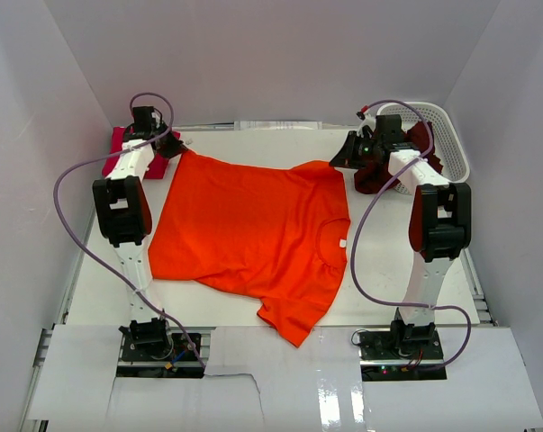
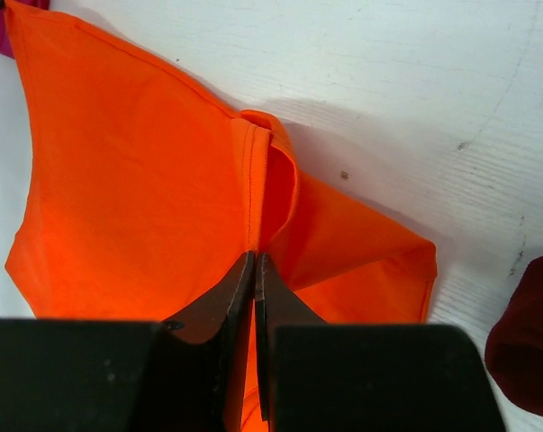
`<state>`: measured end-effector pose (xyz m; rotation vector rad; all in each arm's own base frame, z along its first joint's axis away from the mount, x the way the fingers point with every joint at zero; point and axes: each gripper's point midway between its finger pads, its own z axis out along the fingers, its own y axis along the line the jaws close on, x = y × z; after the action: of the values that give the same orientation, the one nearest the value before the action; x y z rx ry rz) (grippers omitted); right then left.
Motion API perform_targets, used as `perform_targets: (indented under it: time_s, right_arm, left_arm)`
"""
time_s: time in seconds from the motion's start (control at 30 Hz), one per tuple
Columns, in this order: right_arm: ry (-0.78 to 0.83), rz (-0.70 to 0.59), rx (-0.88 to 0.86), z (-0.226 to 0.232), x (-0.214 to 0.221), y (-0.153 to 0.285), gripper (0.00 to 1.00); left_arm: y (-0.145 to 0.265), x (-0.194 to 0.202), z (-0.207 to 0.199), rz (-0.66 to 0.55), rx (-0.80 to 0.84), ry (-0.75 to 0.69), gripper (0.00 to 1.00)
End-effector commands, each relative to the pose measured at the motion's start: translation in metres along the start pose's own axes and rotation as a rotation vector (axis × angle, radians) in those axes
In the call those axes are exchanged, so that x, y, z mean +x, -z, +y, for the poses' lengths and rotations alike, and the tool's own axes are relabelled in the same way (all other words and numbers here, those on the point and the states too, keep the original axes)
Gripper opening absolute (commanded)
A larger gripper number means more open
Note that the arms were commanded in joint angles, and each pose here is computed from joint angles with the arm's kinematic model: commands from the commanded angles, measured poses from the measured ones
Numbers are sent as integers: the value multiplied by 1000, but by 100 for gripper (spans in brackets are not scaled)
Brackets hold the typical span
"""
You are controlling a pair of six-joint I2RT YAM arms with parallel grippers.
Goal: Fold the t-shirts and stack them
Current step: Grap the side of the flattened tshirt furthest away from the robot with both arms
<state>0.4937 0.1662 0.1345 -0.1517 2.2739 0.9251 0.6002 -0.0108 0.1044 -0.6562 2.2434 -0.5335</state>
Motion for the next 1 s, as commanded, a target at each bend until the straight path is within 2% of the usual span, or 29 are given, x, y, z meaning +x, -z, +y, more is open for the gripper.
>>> perform_targets:
  time_s: [0.0,0.13,0.23,0.6,0.97]
  right_arm:
    - [65,-43,-42,20,-16,12,8]
    - [61,-37,-44,20,-15,10,8]
    - [62,-37,-44,20,-15,10,8]
    - [54,-33,-47,18,-14,7,8]
    - [55,-28,-48,17,-12,6,8]
  left_arm:
    - [20,-20,-18,-30,39,-22,21]
    - [7,-8,-9,9,28,-4,58]
    - [4,-3,-7,24,29,2,66]
    - [-18,8,16,35,-33,11,65]
    - [-40,-4,29,-19,-80,-25,64]
